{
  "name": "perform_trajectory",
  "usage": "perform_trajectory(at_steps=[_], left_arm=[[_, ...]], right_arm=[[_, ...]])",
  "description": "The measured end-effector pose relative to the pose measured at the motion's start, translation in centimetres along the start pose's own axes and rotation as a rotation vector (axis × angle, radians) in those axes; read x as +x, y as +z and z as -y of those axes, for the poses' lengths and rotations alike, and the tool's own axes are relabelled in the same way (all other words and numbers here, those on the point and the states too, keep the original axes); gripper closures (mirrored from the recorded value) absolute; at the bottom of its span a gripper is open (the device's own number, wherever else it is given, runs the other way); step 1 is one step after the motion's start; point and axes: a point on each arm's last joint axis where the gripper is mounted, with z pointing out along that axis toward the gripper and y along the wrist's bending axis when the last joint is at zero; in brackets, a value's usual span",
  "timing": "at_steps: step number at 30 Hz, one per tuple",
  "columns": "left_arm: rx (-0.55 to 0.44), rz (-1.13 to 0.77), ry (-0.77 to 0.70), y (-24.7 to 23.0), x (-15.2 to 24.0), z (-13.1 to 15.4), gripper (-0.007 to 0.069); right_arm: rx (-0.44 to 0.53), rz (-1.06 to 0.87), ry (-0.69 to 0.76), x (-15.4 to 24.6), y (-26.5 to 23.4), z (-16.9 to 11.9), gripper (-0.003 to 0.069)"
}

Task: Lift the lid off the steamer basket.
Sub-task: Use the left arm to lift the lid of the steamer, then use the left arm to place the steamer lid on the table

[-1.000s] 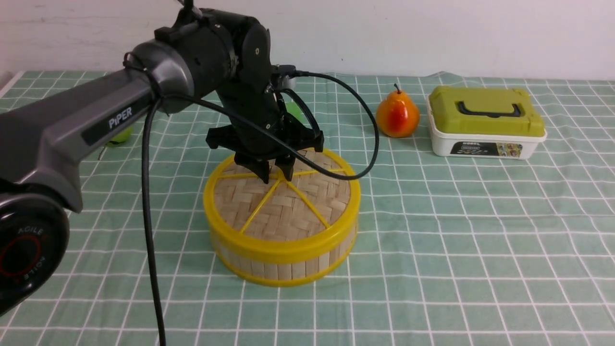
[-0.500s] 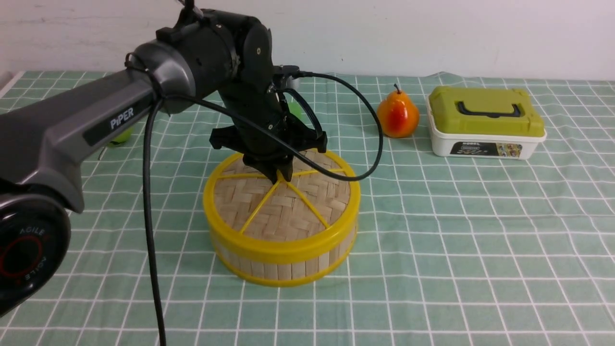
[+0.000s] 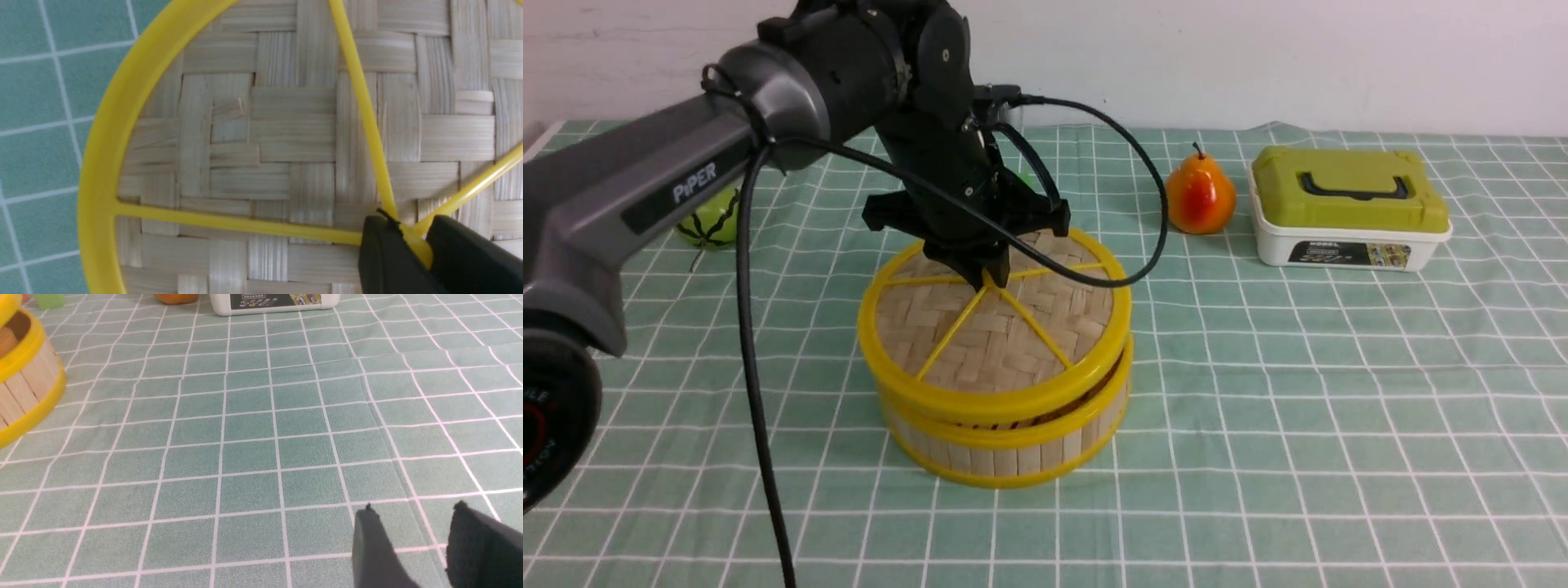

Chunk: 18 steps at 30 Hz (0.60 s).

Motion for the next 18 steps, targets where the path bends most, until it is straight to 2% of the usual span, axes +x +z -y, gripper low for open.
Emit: perform_trajectory(at_steps=[1,7,8,12,18], left_arm=[[0.001,0.004,0.000,-0.2,-0.1,0.0,0.0513],[0.012,0.131,0.027,-8.5,-0.8,0.1,0.0513],[0.008,0.132,0.030,-8.5,-0.9,0.1,0.0513],[-0.131,0.220,0.092,-12.7,-0.5,-1.4,0.0513],[-0.278,0.242,0.115,-14.7,1.1,-3.3,0.0513]], right_arm=[[0.000,0.000,0.000,0.0,0.0,0.0,0.0417],[0.000,0.000,0.000,0.0,0.0,0.0,0.0417],[0.000,0.000,0.000,0.0,0.0,0.0,0.0417],[0.000,0.000,0.000,0.0,0.0,0.0,0.0417],[0.000,0.000,0.000,0.0,0.0,0.0,0.0417]])
